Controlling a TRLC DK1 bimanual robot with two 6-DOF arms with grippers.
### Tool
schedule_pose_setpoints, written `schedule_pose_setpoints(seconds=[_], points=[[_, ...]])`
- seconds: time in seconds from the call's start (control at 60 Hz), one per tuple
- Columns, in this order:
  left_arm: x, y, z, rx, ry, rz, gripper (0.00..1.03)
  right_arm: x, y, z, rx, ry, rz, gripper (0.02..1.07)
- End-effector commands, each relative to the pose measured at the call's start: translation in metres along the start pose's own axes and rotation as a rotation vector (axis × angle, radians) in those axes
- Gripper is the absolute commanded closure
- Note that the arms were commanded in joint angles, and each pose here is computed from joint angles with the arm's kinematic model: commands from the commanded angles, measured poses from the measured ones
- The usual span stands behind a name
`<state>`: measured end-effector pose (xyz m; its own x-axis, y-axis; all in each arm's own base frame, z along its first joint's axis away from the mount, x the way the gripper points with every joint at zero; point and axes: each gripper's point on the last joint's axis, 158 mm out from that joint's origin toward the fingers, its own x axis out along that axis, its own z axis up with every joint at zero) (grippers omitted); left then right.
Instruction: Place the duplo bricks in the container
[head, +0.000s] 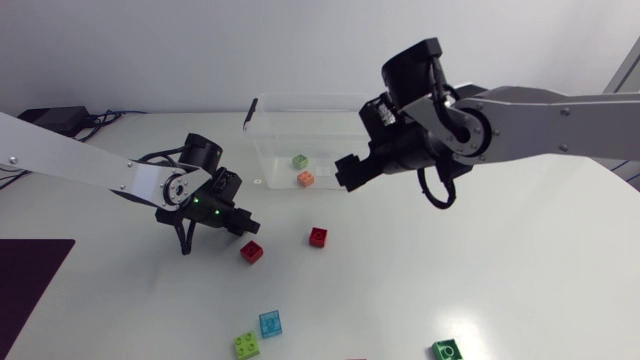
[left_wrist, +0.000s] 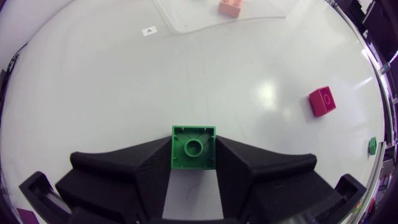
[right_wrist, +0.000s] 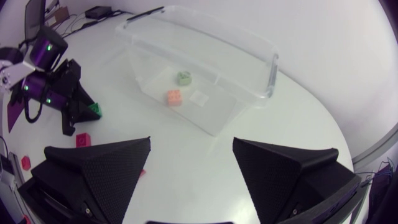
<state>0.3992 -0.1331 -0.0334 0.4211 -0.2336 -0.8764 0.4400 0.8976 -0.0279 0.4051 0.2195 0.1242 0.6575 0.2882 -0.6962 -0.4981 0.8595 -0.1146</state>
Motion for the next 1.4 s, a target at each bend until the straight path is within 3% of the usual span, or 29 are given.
schedule_pose_setpoints(seconds=[0.0,0.283,0.533,0.833,1.267,1.333,1.383], points=[[-0.033,-0.002,0.037,0.001,-0.092,0.009,0.76,0.003,0.013,-0.018,-0.054,0.035,0.034,0.11],[-0.121,-0.016,0.104,0.025,-0.267,-0.022,0.75,0.013,0.053,-0.045,-0.134,0.096,0.165,0.11],[-0.151,-0.022,0.155,0.034,-0.410,-0.034,0.75,0.027,0.085,-0.077,-0.202,0.171,0.249,0.11],[-0.152,-0.030,0.210,0.047,-0.561,-0.053,0.75,0.047,0.102,-0.102,-0.253,0.231,0.291,0.11],[-0.099,-0.016,0.262,0.056,-0.612,-0.041,0.73,0.072,0.105,-0.119,-0.281,0.269,0.303,0.11],[-0.091,-0.013,0.265,0.052,-0.615,-0.040,0.71,0.074,0.104,-0.121,-0.289,0.274,0.305,0.11],[-0.088,-0.013,0.266,0.051,-0.619,-0.040,0.53,0.075,0.104,-0.122,-0.291,0.276,0.307,0.11]])
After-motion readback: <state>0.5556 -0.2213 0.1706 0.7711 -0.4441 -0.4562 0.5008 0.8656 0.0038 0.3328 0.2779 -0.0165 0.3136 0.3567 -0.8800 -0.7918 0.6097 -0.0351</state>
